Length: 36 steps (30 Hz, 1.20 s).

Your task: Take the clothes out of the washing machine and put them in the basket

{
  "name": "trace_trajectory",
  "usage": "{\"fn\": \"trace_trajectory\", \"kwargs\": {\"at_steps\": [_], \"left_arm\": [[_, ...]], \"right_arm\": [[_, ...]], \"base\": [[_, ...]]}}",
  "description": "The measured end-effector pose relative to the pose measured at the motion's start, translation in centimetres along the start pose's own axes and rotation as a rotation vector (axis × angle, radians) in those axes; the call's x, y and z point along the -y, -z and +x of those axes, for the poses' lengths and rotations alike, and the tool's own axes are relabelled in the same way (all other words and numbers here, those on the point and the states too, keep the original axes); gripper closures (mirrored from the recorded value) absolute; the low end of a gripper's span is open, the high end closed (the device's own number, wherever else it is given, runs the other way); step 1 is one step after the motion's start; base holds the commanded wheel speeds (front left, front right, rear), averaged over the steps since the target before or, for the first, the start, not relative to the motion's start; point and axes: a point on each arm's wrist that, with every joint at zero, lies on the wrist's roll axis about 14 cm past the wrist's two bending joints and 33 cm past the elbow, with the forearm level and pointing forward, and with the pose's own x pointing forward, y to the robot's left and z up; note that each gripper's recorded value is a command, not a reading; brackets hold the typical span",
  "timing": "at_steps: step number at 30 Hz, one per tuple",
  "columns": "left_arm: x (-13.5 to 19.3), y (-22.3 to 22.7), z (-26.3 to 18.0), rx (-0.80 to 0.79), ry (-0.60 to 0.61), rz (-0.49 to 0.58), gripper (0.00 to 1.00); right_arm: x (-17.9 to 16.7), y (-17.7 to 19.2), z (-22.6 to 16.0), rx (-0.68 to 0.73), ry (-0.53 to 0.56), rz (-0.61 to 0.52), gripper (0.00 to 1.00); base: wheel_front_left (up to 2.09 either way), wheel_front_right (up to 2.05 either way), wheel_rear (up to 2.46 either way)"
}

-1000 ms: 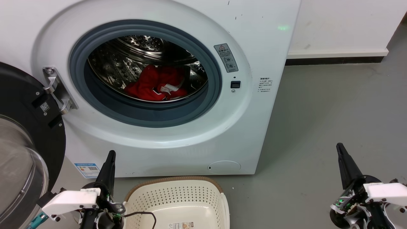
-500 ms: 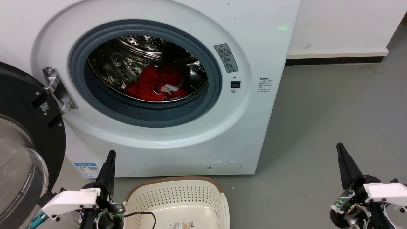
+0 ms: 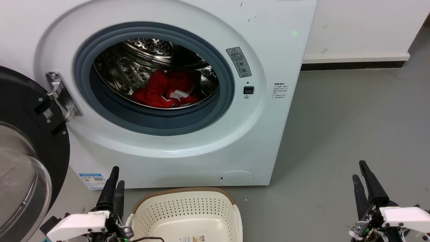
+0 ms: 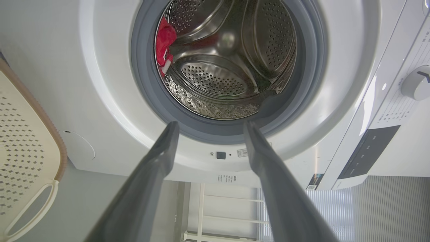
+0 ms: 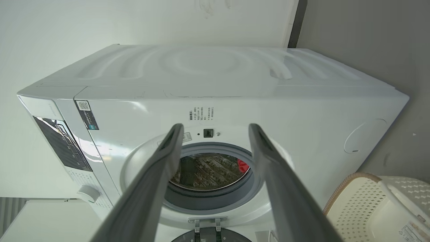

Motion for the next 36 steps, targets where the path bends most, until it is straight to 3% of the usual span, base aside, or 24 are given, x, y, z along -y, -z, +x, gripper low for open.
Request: {"fn": "trace_trajectory", "kwargs": {"at_steps": [6, 15, 36], "left_arm": [[-0.3, -1.2, -0.4, 0.047, -0.011, 0.053, 0.00], [0.3, -3.6, -0.5, 0.132, -0.018, 0.209, 0.00], [6.1, -3.8, -0.7, 0.234, 0.055, 0.634, 0.00]], "right_arm": [[0.5, -0.8, -0.5, 0.033, 0.018, -0.076, 0.00], [-0.3, -2.2, -0.5, 0.084, 0.003, -0.296, 0.00], [-6.8, 0.0, -0.7, 0.103, -0.204, -0.917, 0.00]], "base": [[0.00, 0.00, 0.00], [0.00, 0.00, 0.00], [0.00, 0.00, 0.00]]}}
